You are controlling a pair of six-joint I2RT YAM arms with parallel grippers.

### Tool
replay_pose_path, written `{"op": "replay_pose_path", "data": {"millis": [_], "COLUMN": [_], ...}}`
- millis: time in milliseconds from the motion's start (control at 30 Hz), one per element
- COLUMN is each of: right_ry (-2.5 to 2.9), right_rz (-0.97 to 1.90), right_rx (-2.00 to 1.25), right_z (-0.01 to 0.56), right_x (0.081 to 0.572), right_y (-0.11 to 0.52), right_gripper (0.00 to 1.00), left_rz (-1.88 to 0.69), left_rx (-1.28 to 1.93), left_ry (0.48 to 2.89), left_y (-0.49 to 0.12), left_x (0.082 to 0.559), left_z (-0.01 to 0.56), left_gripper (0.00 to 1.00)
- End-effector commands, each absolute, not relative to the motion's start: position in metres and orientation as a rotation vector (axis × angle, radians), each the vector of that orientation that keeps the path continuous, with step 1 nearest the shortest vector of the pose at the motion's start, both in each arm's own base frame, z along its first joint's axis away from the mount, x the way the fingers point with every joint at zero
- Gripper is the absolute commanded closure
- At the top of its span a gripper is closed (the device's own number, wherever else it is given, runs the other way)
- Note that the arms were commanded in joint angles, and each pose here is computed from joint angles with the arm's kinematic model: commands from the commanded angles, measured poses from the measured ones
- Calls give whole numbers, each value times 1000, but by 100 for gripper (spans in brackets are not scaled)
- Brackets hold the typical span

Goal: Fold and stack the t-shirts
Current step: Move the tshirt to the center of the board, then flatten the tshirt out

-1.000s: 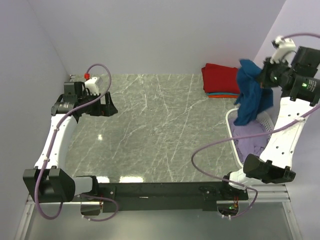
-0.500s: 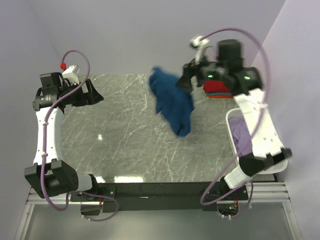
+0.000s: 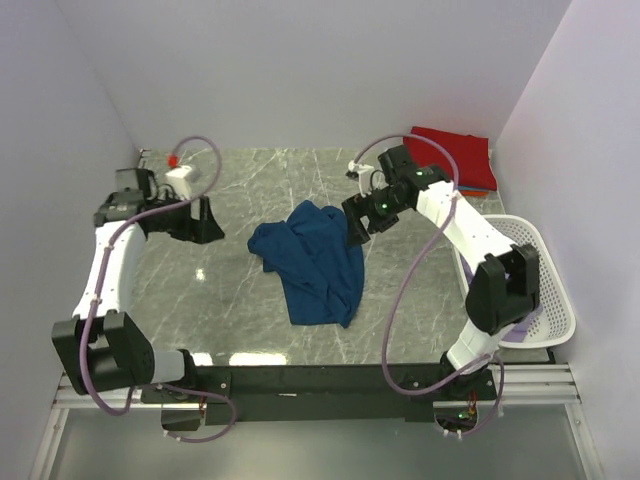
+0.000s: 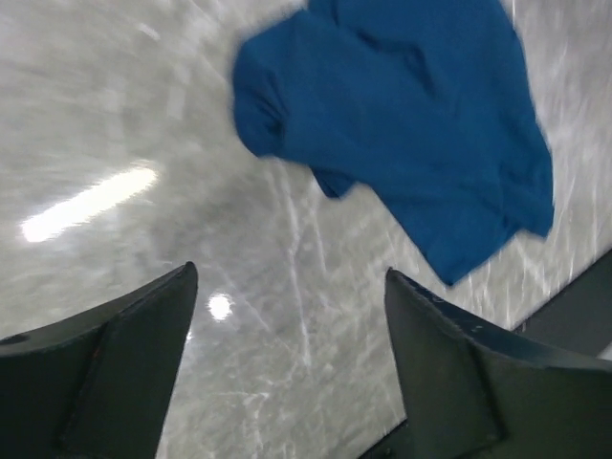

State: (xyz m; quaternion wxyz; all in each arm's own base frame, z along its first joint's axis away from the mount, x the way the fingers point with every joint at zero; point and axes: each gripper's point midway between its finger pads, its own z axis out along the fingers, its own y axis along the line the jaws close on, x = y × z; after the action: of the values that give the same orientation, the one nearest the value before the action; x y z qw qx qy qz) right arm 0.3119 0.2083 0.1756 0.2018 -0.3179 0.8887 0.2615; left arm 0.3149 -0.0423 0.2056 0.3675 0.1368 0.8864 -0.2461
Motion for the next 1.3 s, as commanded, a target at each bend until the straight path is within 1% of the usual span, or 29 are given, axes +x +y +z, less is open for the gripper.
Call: {"op": "replay_pose_path", "data": {"millis": [0, 33, 67, 100, 233, 333, 433, 533, 600, 800, 900, 1000, 1033, 1067, 1100, 1133, 1267], "right_ry": [2497, 2507, 2535, 2556, 2625, 2671, 2690, 2718, 2712, 2755, 2780, 2801, 2804, 2810, 2807, 2815, 2789], "right_rz": [696, 698, 698, 692, 697, 686, 700, 763, 774, 768, 798, 812, 805, 800, 793, 776, 723], "right_rx": [-856, -846, -836, -819, -798, -787, -803, -845, -877, -930, -968, -993, -999, -1011, -1019, -1024, -1053], "right_z": [148, 142, 130, 124, 104, 91, 85, 78, 82, 76, 76, 73, 72, 71, 70, 68, 67], "right_x": [332, 336, 341, 345, 349, 342, 326, 292, 278, 247, 234, 225, 224, 221, 220, 218, 220], "right_y": [212, 214, 215, 216, 218, 213, 207, 201, 197, 181, 178, 176, 175, 174, 174, 173, 178], "right_gripper": [10, 12, 13, 13, 16, 17, 18, 19, 19, 19, 19, 20, 20, 20, 20, 20, 20], "left_rz": [-623, -616, -624, -637, -735, -810, -918, -1033, -1096, -1166, -1177, -1201, -1207, -1208, -1206, -1204, -1198], "left_rx": [516, 495, 497, 481, 435, 381, 338, 310, 320, 295, 245, 220, 217, 224, 229, 233, 268], "left_ry": [2333, 2358, 2401, 2406, 2493, 2551, 2556, 2550, 2561, 2591, 2621, 2625, 2625, 2608, 2590, 2577, 2461], "left_y": [-66, -69, -75, -79, -92, -98, -108, -120, -134, -148, -153, -156, -156, -157, -157, -158, -160], "left_x": [313, 315, 315, 320, 328, 335, 341, 343, 342, 351, 359, 365, 366, 369, 370, 371, 375], "left_z": [170, 163, 148, 144, 115, 96, 91, 89, 84, 70, 64, 65, 67, 73, 81, 87, 133], "left_gripper": [17, 23, 26, 31, 41, 46, 46, 46, 44, 44, 49, 63, 79, 86, 96, 99, 99]}}
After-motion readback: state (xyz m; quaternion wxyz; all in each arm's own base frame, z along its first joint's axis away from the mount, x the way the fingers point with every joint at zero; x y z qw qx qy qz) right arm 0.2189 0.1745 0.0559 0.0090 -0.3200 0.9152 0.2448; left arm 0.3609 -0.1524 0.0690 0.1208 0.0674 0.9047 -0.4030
